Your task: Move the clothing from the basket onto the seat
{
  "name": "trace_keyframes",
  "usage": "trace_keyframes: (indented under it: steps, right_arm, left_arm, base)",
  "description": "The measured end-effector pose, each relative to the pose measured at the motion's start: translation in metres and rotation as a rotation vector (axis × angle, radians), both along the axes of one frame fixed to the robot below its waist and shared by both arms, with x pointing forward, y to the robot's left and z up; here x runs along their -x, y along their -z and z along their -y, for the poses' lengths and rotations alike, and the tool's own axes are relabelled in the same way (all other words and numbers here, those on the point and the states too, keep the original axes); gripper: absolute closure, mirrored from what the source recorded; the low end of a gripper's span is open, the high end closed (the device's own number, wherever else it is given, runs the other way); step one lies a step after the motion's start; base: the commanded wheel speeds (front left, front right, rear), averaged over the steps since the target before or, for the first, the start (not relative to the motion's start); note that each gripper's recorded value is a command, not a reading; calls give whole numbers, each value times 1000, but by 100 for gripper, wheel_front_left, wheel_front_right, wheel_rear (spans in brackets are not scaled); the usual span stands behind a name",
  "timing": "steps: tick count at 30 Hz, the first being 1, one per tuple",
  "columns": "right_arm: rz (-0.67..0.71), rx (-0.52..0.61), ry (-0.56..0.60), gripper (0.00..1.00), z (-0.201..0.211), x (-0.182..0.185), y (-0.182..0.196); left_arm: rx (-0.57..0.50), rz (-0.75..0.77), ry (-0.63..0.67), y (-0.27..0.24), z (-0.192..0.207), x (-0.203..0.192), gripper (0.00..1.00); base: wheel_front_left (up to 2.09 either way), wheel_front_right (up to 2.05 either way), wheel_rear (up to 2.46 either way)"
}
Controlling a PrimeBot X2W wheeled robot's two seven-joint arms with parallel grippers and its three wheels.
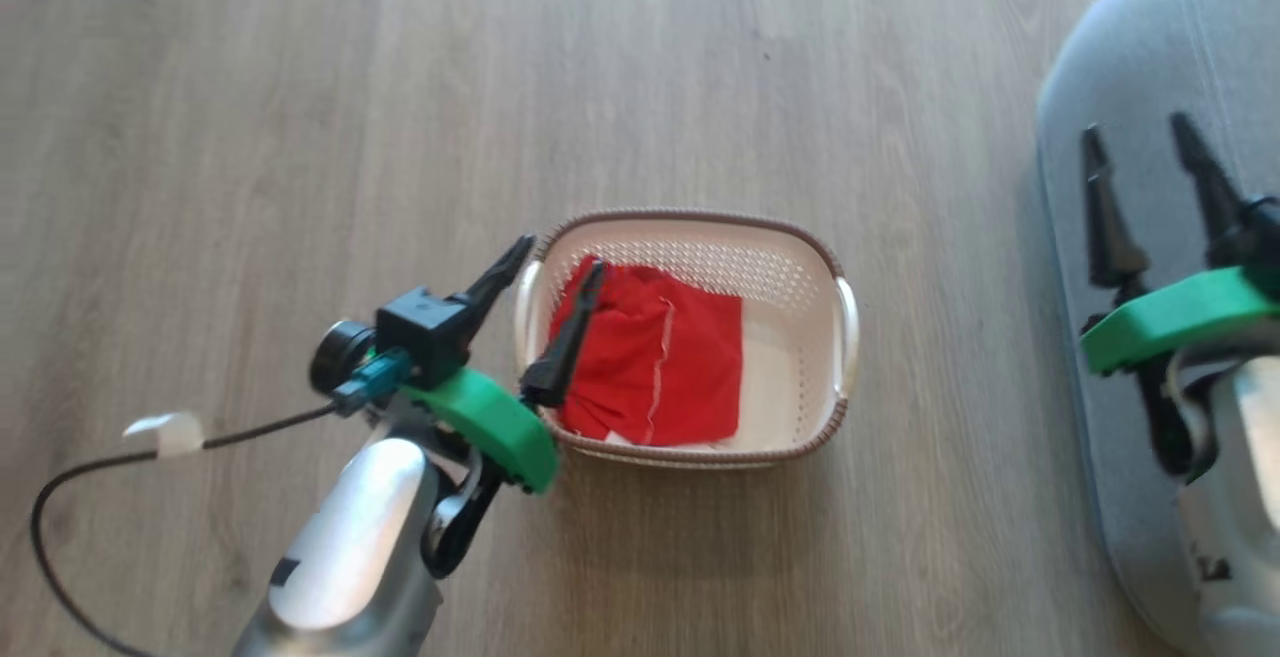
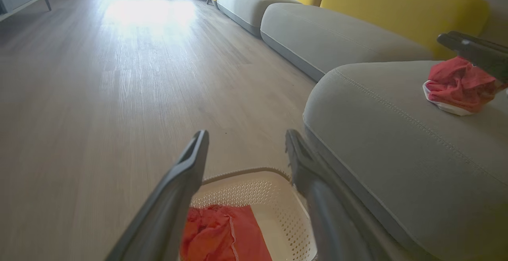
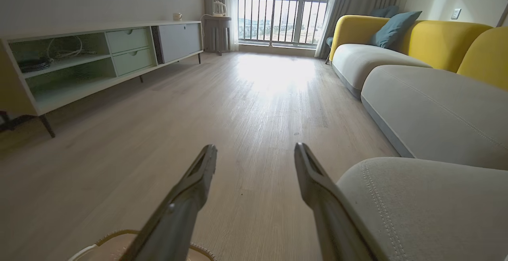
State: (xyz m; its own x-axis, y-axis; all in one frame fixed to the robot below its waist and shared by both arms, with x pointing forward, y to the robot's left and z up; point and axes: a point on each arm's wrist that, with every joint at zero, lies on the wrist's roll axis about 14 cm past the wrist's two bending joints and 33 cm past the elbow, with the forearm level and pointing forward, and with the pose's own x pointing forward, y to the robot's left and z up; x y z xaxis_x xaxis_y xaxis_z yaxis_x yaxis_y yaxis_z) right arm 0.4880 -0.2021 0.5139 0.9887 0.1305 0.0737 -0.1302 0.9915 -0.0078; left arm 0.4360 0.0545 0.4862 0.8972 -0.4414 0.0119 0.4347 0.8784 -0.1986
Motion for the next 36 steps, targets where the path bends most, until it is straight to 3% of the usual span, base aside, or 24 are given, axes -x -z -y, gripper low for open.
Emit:
trace_keyframes:
  steps: [7, 13, 25, 36]
  right_arm:
    - [23, -55, -136, 0, -56, 15, -9]
    - [-13, -84, -191, 0, -80, 37, 2]
    - [-34, -138, -161, 0, -84, 67, 8]
    - [-52, -171, -94, 0, -72, 83, 15]
  left_arm:
    - [-15, 18, -179, -7, -55, 10, 0]
    - [-15, 7, -294, -4, -90, 24, 0]
    - [-19, 18, -432, -6, -127, 41, 0]
    - [-57, 30, -441, -6, -128, 58, 0]
  base:
    - [0, 0, 0]
    - [0, 0, 0]
    - [0, 0, 0]
    - [0, 0, 0]
